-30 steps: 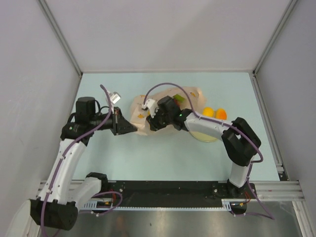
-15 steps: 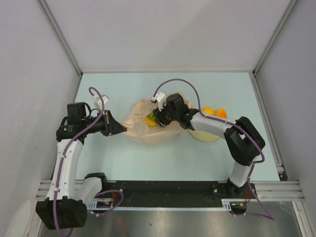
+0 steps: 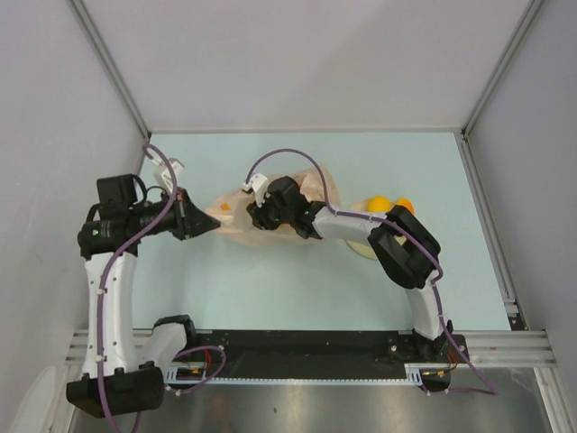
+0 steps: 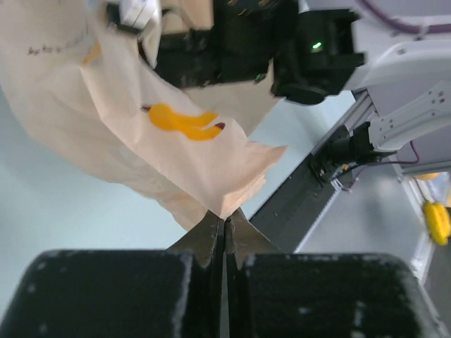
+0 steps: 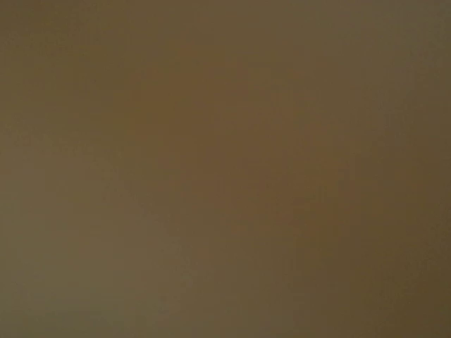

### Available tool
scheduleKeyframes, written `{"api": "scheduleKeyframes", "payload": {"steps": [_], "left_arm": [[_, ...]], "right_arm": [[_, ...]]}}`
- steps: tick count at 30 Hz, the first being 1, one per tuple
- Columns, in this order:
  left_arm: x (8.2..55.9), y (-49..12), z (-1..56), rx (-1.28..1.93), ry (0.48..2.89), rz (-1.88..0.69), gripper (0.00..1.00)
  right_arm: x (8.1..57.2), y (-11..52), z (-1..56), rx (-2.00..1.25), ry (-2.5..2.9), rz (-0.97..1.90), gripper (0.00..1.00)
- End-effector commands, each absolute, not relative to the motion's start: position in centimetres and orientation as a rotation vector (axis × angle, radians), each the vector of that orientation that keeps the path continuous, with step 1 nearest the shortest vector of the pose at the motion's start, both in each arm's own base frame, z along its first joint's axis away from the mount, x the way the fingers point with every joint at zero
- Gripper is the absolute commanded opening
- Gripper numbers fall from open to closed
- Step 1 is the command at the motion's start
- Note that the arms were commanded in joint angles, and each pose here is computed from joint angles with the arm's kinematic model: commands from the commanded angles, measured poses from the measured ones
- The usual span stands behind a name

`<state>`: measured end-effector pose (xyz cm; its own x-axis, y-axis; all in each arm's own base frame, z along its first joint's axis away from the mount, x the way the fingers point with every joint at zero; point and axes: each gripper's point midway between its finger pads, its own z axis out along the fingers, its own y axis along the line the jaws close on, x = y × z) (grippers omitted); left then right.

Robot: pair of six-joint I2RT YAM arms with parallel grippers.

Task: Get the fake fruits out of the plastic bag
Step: Take out the fake fruit from the plastic bag.

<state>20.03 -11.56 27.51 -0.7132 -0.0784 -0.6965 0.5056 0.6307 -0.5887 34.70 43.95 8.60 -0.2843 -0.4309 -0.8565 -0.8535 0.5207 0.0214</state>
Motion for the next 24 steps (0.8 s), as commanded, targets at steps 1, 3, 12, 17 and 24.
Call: {"api": "scheduleKeyframes", "payload": {"steps": [1,3,12,17,24], "left_arm": [[18.9,-11.9,32.4,0.487,1.991,-0.993,0.00],[18.5,-12.2,32.8,0.496,1.969,-1.018,0.00],[19.0,-12.5,25.6,0.286,2.102,-1.164,0.00],[19.9,-12.3,24.8,0.258,2.101,-1.160,0.00],[19.9,-12.2,24.0,0.240,2.118,-1.152,0.00]], "right_arm": [[38.3,45.7,11.8,-0.968,1.808,0.574,0.49],[39.0,45.8,11.2,-0.969,1.814,0.547,0.51],[36.3,46.9,5.9,-1.148,1.875,0.568,0.85],[36.2,46.3,4.2,-1.177,1.882,0.508,0.84],[35.5,46.8,4.1,-1.242,1.845,0.549,0.77]]}}
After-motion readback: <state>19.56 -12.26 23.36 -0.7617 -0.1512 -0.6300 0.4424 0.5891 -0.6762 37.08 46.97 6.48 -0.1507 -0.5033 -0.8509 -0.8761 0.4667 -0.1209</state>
